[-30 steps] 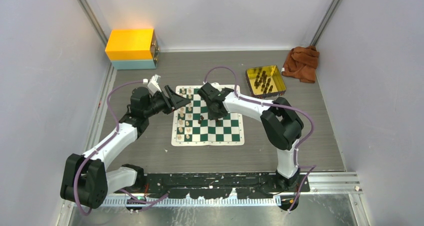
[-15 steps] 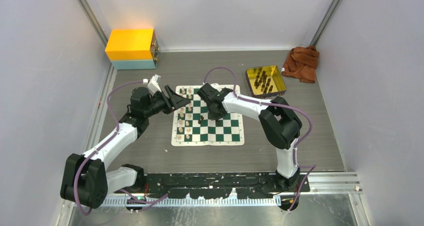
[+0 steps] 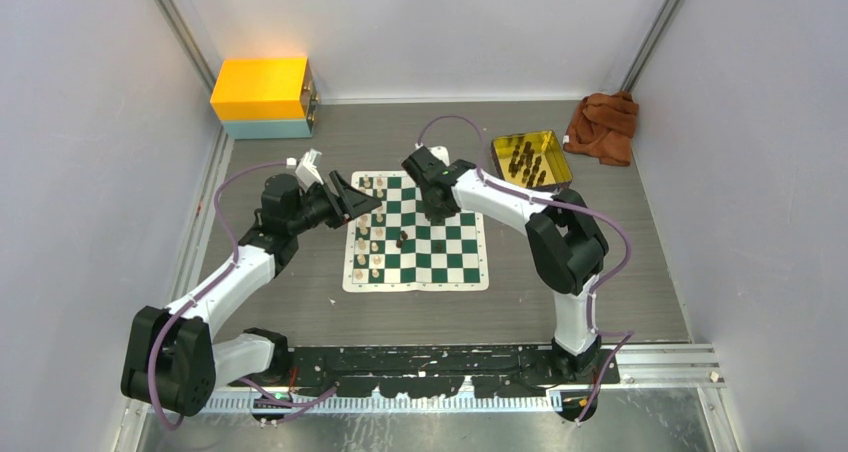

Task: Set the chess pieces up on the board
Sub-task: Pick up the chess piece from the chessboard, then place the chess piece on the chessboard.

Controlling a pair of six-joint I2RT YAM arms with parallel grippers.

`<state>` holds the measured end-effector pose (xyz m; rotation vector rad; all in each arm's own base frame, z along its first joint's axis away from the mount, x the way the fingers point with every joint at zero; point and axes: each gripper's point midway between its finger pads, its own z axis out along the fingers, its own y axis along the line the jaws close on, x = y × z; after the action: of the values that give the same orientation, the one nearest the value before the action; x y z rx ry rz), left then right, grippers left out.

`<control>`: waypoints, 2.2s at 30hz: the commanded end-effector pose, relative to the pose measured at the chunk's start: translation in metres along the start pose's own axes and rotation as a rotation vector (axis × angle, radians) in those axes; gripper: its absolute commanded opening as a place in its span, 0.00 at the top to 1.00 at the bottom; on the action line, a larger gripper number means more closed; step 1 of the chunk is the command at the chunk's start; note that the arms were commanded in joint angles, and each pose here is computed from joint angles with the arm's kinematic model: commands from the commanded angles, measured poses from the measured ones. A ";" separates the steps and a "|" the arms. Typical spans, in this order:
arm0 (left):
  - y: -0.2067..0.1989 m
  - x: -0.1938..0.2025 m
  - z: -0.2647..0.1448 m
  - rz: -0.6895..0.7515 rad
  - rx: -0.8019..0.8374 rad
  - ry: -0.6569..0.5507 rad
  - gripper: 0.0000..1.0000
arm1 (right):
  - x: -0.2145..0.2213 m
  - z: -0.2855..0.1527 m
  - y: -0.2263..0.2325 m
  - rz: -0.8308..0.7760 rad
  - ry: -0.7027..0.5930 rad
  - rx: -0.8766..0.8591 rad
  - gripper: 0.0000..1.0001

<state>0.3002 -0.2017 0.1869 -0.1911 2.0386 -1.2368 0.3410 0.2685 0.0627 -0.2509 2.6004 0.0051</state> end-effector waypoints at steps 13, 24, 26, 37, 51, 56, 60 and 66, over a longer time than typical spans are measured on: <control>-0.010 -0.009 0.002 0.032 0.035 -0.025 0.43 | -0.055 0.015 -0.044 0.122 -0.073 0.032 0.99; -0.004 -0.007 0.006 0.028 0.027 -0.020 0.43 | -0.058 0.031 -0.041 0.126 -0.053 0.020 0.99; -0.004 -0.007 0.007 0.028 0.027 -0.019 0.43 | -0.057 0.034 -0.042 0.128 -0.047 0.020 0.99; 0.000 -0.006 0.011 0.022 0.024 -0.014 0.43 | -0.053 0.044 -0.044 0.132 -0.029 0.022 0.99; 0.002 -0.006 0.013 0.022 0.021 -0.011 0.43 | -0.050 0.049 -0.046 0.127 -0.014 0.018 0.91; 0.002 -0.006 0.012 0.020 0.021 -0.012 0.43 | -0.052 0.045 -0.046 0.122 -0.019 0.010 0.75; 0.002 -0.005 0.012 0.018 0.022 -0.012 0.43 | -0.055 0.040 -0.046 0.117 -0.030 0.003 0.62; -0.001 -0.006 0.010 0.019 0.026 -0.018 0.43 | -0.061 0.028 -0.048 0.107 -0.057 0.000 0.58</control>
<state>0.3073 -0.2038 0.1697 -0.2106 2.0774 -1.2312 0.4016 0.2287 0.0365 -0.1082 2.6452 0.0012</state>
